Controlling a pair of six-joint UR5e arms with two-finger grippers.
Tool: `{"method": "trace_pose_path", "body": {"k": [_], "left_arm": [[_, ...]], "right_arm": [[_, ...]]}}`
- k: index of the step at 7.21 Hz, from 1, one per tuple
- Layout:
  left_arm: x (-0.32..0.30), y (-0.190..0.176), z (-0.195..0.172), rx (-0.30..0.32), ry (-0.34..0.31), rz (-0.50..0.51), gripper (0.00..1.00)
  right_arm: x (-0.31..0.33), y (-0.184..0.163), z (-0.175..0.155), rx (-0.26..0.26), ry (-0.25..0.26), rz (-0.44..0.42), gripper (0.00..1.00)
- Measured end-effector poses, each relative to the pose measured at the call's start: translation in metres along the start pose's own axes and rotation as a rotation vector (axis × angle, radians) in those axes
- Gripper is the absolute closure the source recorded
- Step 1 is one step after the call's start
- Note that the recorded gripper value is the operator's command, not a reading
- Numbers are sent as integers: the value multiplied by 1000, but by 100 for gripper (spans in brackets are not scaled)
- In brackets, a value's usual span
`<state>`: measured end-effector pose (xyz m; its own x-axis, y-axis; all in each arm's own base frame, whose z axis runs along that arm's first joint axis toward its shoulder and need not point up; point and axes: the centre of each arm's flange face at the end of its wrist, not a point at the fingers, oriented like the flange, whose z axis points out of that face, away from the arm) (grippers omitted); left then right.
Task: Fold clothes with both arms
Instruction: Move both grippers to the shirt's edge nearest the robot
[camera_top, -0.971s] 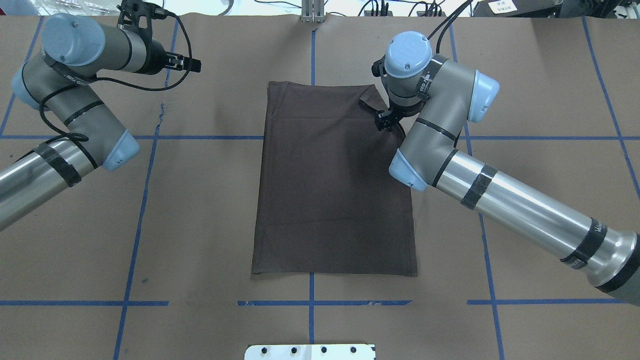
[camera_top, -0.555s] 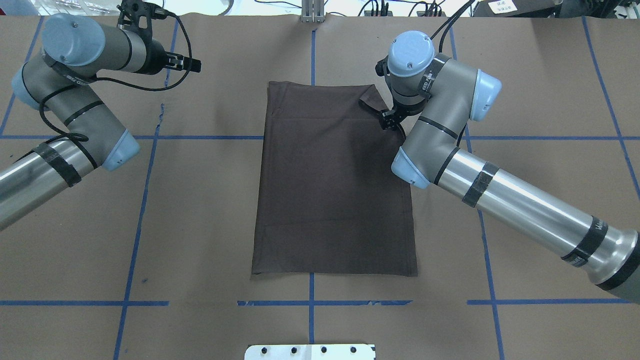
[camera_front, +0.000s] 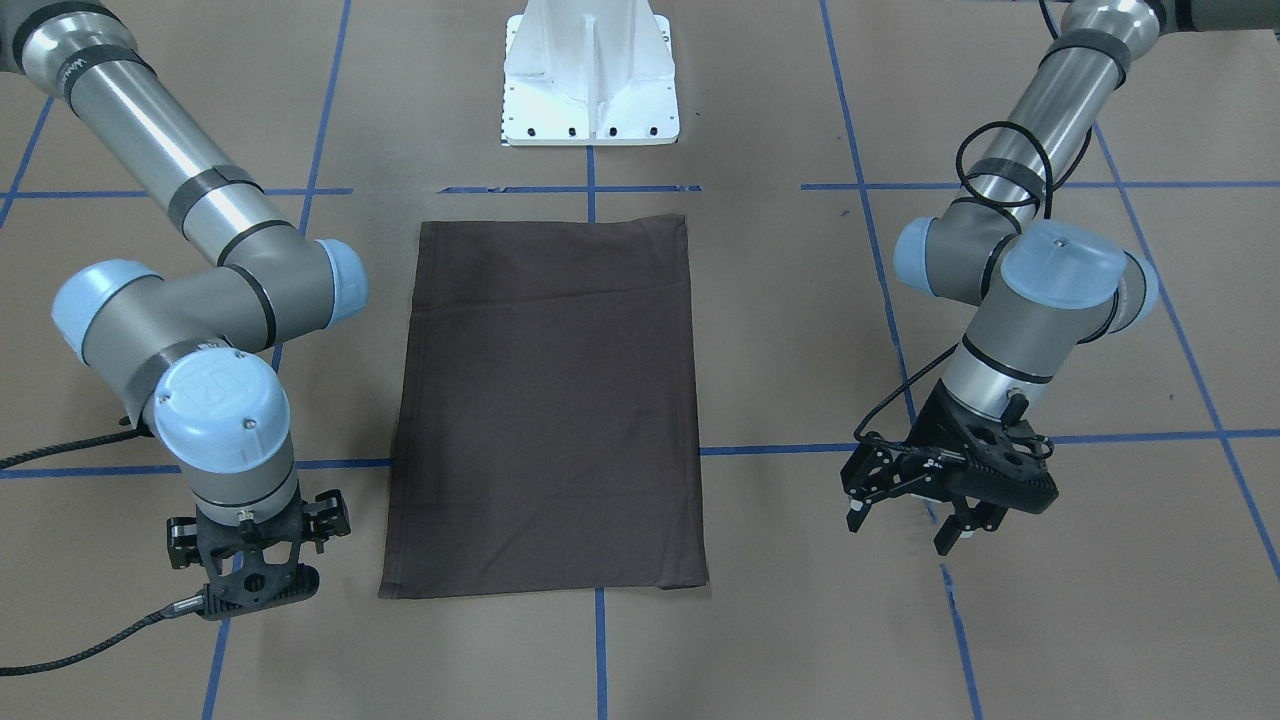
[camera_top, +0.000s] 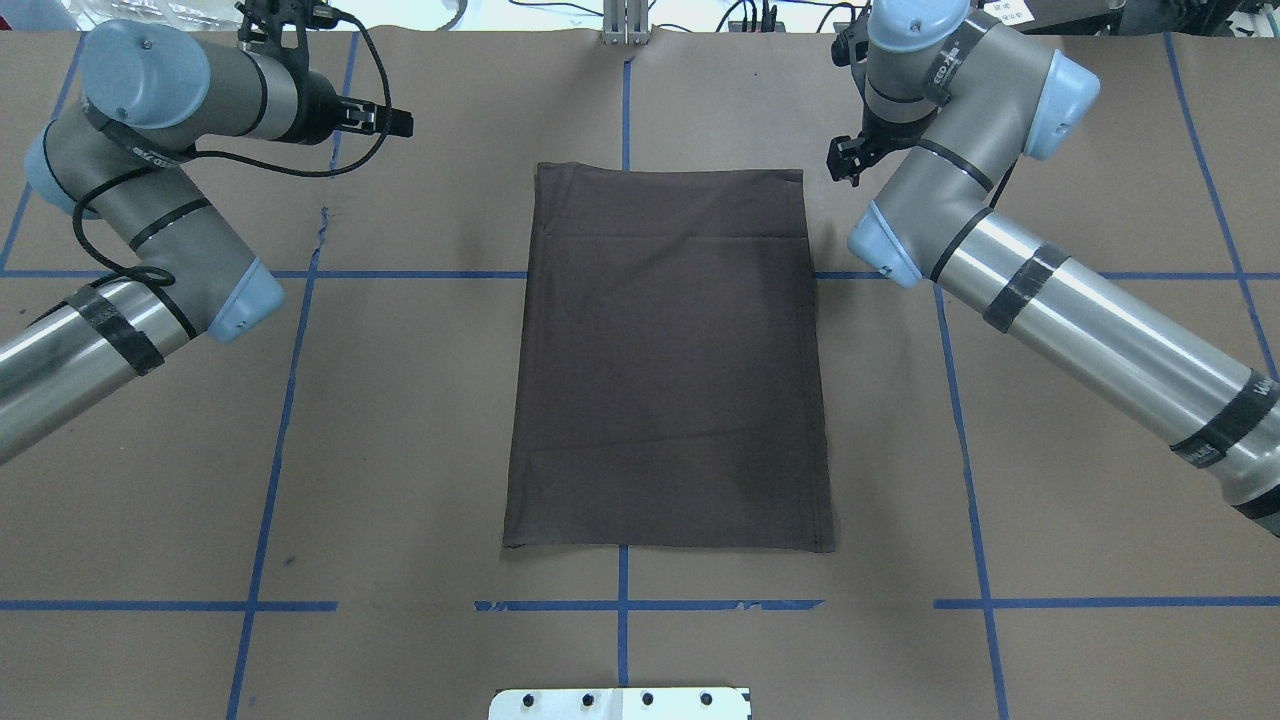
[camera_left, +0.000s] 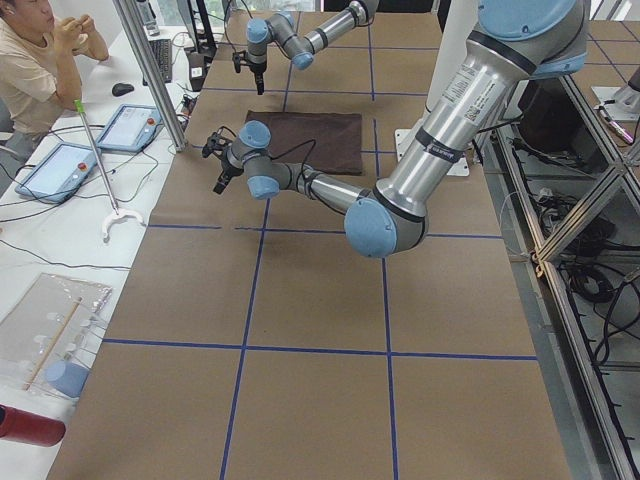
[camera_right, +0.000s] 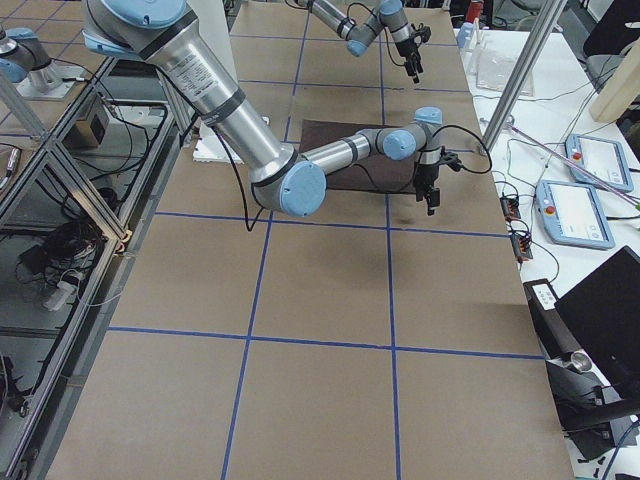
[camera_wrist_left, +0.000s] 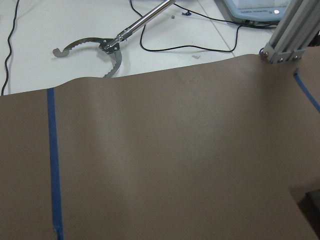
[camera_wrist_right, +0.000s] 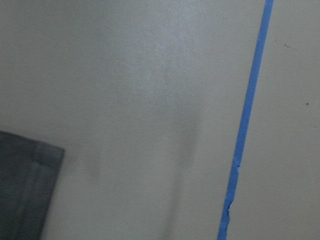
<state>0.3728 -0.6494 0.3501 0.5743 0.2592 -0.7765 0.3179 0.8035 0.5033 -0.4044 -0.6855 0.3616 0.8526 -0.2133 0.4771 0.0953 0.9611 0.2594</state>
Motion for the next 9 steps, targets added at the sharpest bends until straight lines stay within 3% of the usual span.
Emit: {"method": "trace_pose_path", "body": {"k": [2, 5, 7, 9], "left_arm": [[57, 37, -35, -51, 51, -65, 0], [140, 154, -116, -169, 142, -262, 0], [182, 228, -134, -211, 145, -392, 35], [219, 285, -122, -257, 65, -457, 35]], "right_arm": [[-3, 41, -42, 58, -157, 105, 0], [-44, 177, -112, 97, -351, 390, 0], [-95, 266, -144, 132, -417, 547, 0], [-120, 298, -155, 151, -446, 593, 0]]}}
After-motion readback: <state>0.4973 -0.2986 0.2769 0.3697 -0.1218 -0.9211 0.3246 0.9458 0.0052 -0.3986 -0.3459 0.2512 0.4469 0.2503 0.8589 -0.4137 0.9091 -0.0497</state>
